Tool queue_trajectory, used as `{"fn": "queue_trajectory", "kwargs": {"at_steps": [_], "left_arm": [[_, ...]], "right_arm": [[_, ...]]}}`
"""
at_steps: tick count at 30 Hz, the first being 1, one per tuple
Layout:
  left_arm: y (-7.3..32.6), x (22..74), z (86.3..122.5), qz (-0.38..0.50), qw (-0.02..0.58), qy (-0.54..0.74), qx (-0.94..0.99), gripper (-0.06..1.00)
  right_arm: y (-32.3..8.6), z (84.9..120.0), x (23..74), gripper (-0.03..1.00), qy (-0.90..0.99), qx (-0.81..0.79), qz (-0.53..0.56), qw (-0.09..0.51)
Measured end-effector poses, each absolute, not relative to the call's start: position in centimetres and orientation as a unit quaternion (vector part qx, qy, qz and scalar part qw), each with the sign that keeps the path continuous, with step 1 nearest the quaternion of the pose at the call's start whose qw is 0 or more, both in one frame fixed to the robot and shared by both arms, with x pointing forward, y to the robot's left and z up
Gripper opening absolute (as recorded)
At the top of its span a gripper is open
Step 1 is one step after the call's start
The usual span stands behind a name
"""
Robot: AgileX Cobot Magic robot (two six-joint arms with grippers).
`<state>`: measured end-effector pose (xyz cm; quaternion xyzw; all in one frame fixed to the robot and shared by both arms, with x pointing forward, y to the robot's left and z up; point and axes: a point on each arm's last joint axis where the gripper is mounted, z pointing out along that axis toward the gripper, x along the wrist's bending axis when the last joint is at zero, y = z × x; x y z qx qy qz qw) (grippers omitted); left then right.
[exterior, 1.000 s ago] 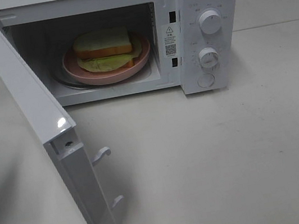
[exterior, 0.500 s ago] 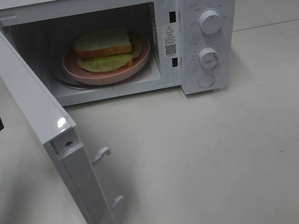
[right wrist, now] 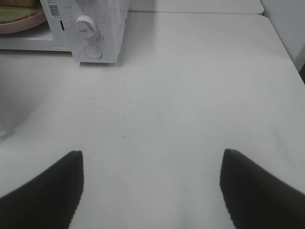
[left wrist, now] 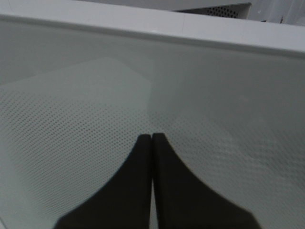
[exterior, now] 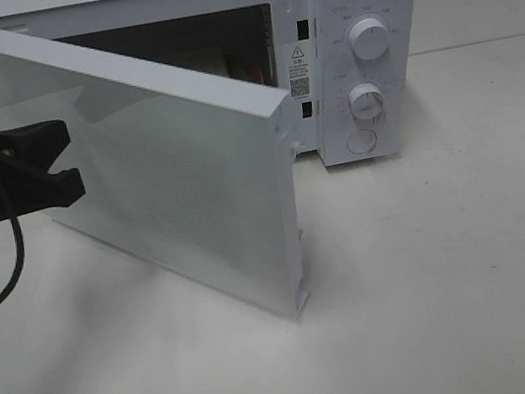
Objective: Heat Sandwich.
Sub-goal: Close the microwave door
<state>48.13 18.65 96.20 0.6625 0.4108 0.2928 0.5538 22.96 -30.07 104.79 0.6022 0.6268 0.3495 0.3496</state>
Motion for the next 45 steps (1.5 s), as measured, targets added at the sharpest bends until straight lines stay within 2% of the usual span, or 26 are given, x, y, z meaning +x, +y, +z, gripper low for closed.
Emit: {"fn": "queue_trajectory", "kwargs": {"at_steps": [45], "left_arm": [[2.8,55.1,97.7,0.264,0.577,0.390,0.667,0.00]], "right_arm": [[-30.1,104.8,23.0,0.76,0.627,0.602,0.350,0.350]]}}
